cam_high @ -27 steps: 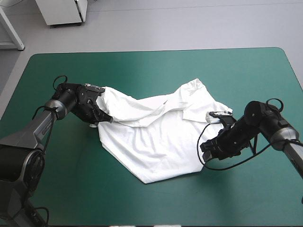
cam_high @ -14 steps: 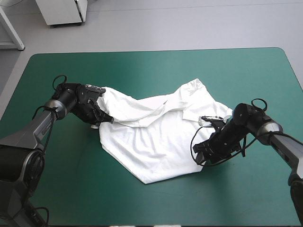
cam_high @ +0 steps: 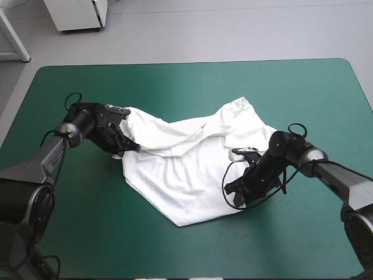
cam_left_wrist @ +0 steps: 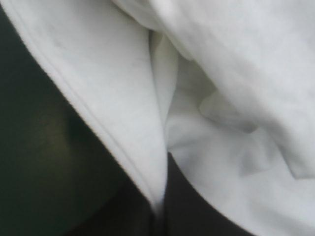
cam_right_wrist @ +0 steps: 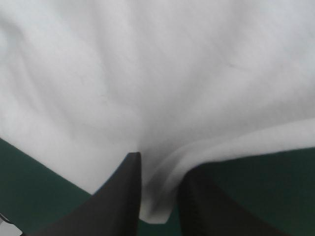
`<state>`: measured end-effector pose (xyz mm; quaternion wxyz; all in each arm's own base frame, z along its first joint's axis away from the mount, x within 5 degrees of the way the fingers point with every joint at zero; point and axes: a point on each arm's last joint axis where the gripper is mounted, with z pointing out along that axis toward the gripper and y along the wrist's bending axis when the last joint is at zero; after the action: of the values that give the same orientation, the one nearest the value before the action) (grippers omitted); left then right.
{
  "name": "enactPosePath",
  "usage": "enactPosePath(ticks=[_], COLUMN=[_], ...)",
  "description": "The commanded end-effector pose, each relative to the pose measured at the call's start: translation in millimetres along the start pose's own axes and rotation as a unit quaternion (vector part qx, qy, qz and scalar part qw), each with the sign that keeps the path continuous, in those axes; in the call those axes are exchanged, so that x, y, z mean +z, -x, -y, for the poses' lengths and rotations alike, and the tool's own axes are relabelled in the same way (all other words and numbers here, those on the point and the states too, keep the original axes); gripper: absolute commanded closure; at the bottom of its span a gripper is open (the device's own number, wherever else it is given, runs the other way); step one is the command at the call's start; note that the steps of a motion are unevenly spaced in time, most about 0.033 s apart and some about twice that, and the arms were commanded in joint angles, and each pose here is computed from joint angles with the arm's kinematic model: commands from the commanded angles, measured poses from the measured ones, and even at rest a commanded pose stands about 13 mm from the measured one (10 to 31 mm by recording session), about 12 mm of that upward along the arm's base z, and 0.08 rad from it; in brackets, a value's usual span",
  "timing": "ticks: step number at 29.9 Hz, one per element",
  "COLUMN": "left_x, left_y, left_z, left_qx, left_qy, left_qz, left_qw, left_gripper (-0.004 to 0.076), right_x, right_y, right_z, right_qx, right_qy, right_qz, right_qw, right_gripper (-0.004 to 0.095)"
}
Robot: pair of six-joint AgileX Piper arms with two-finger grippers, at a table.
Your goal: Fold the cloth
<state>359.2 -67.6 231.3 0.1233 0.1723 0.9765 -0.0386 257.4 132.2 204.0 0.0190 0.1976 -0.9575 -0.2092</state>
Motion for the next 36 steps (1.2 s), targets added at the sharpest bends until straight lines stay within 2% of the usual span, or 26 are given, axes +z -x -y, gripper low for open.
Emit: enactPosePath(ticks=[1, 5, 11, 15, 20, 26, 29, 32, 36], left_x=[-26, -26, -39, -53, -68, -116, -157, -209, -292], left_y=[5, 3, 1, -3, -12, -39, -56, -68, -85], left_z=[2, 3, 4, 6, 10, 30, 49, 64, 77], left_qx=[-0.002, 0.0, 0.002, 0.004, 0.008, 0.029, 0.047, 0.058, 0.07], left_qy=[0.0, -0.001, 0.001, 0.004, -0.001, -0.016, -0.017, -0.017, -0.015], left_qz=[0.038, 0.031, 0.044, 0.051, 0.039, 0.03, 0.078, 0.155, 0.295], left_qw=[0.999, 1.0, 0.999, 0.999, 0.999, 0.999, 0.996, 0.986, 0.953], left_gripper=[0.0733, 0.0733, 0.0733, 0.0733, 0.0733, 0.0733, 0.0733, 0.0733, 0.0733], right_x=[0, 0, -15, -43, -90, -156, -201, -251, -305], right_y=[-1, -3, 2, 13, 20, 7, -8, -29, -69], right_z=[-7, -2, 9, 6, -9, -32, -51, -74, -99], right_qx=[-0.024, -0.037, -0.062, -0.078, -0.102, -0.103, -0.104, -0.112, -0.122], right_qy=[-0.002, -0.035, -0.129, -0.176, -0.213, -0.252, -0.257, -0.258, -0.252], right_qz=[-0.001, -0.015, -0.014, 0.028, 0.084, 0.157, 0.242, 0.332, 0.435], right_qw=[1.0, 0.999, 0.99, 0.981, 0.968, 0.949, 0.93, 0.9, 0.856], right_gripper=[0.0928, 0.0915, 0.0915, 0.0915, 0.0915, 0.0915, 0.0915, 0.0915, 0.0915])
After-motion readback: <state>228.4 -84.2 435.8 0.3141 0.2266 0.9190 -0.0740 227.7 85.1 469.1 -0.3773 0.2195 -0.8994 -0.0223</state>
